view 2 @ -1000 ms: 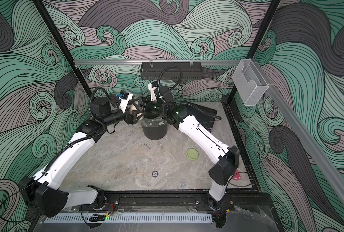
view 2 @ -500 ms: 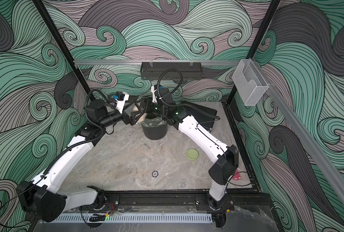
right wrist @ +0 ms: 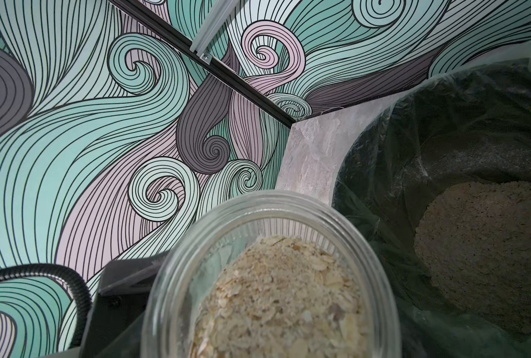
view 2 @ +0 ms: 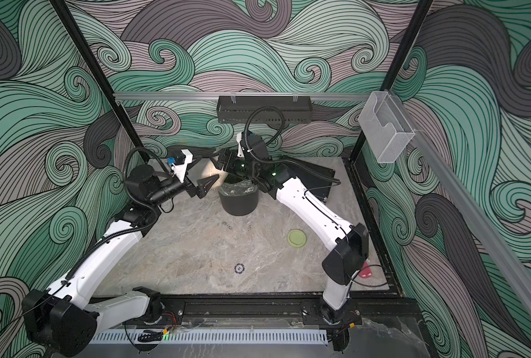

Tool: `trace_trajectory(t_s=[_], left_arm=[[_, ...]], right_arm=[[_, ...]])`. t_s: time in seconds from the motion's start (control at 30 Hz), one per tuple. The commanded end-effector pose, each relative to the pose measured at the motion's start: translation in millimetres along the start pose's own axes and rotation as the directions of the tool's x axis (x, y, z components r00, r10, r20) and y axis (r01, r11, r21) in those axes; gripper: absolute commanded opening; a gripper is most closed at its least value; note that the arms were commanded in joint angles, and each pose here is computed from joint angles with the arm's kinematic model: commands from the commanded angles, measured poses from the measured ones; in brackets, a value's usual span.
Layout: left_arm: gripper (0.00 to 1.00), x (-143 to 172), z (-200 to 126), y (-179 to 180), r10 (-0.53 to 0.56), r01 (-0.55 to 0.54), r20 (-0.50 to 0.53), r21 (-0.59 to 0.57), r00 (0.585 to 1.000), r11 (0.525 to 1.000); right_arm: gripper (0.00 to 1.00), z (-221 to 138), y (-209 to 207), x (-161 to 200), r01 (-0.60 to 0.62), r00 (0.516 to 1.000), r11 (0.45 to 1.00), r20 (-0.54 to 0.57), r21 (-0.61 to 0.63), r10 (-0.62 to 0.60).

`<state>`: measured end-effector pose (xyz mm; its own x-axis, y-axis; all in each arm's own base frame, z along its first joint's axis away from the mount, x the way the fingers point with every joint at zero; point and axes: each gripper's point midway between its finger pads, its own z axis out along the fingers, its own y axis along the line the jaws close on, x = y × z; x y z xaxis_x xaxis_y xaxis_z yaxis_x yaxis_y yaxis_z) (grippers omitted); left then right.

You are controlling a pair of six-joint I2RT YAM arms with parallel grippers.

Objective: Empty expired oatmeal from jars
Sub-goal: Pour the expired oatmeal into the trash bin.

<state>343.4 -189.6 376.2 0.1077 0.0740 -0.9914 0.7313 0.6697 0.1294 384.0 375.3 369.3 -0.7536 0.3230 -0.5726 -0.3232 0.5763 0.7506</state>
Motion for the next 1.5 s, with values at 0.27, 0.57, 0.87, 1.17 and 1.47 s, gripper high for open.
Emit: trace_trajectory(t_s=[0.27, 0.57, 0.87, 1.17, 1.47], left_arm=[[0.99, -35, -14, 3, 0.136, -0.128, 0.243, -0.051, 0.960, 0.990], [0.99, -33, -16, 14, 0.133, -0.105, 0.318, -0.103, 0.939, 0.989], [0.99, -26, -12, 12, 0.095, -0.080, 0.351, -0.058, 0.931, 0.995], [0.96, -27, -7, 9, 0.053, -0.055, 0.385, -0.007, 0.921, 0.998], [0.90, -29, -7, 7, 0.046, -0.055, 0.388, 0.013, 0.921, 0.998]], right_arm=[[0.22, -54, 75, -49, -0.068, 0.986, 0.961, 0.132, -0.267, 0.106], [0.20, -57, 81, -49, -0.116, 0.983, 0.948, 0.106, -0.295, 0.153], [0.19, -60, 86, -52, -0.166, 0.975, 0.930, 0.084, -0.329, 0.204], [0.18, -54, 93, -53, -0.194, 0.971, 0.913, 0.062, -0.359, 0.231], [0.17, -44, 90, -49, -0.221, 0.967, 0.904, 0.036, -0.366, 0.251]])
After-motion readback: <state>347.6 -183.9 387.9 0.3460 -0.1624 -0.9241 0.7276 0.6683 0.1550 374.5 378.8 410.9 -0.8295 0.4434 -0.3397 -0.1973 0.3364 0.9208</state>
